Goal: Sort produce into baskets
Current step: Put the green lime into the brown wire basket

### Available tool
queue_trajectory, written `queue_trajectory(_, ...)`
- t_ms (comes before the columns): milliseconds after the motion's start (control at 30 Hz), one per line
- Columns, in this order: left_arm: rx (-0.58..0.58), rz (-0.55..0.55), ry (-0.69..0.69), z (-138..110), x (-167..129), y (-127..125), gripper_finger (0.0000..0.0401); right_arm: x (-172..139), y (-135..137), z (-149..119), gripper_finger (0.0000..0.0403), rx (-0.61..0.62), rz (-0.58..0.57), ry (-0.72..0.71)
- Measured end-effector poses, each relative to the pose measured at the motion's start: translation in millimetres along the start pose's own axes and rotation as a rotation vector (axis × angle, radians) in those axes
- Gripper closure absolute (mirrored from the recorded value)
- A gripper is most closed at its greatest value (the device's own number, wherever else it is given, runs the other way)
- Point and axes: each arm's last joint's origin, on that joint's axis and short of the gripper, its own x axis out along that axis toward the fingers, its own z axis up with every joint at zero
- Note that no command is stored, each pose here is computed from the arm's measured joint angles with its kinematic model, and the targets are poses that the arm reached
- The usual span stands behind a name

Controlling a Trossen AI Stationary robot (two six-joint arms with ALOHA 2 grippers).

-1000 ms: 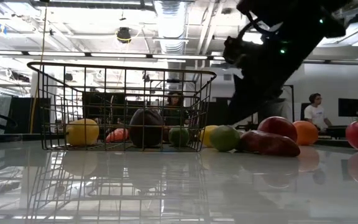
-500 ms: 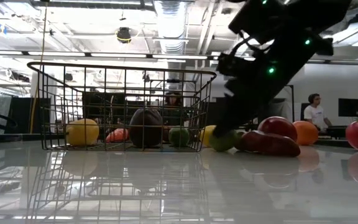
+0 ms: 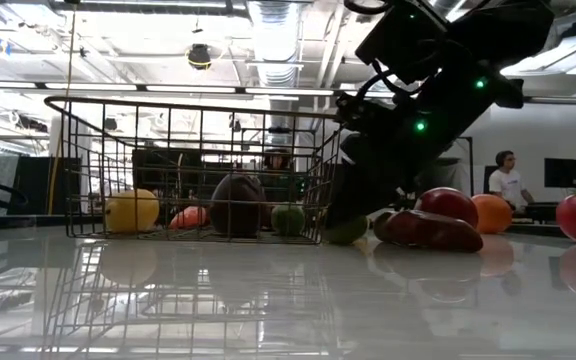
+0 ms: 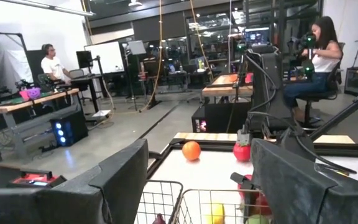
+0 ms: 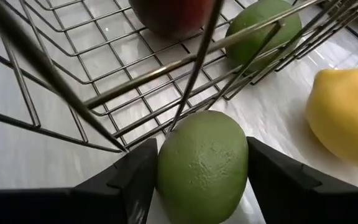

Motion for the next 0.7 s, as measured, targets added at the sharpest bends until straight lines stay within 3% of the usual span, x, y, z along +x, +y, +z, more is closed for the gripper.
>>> queue_trajectory(200, 0.0, 0.0, 0.0, 0.0, 0.0, 0.0, 0.0129, -13.9, -5.2, 5.9, 0.0185, -0.011, -0.003, 0.001)
queue_trajectory(700, 0.003, 0.0, 0.0, 0.0, 0.0, 0.0, 0.0129, -66.1, -25.4, 29.7, 0.0178, 0.01, -0.027, -0.05)
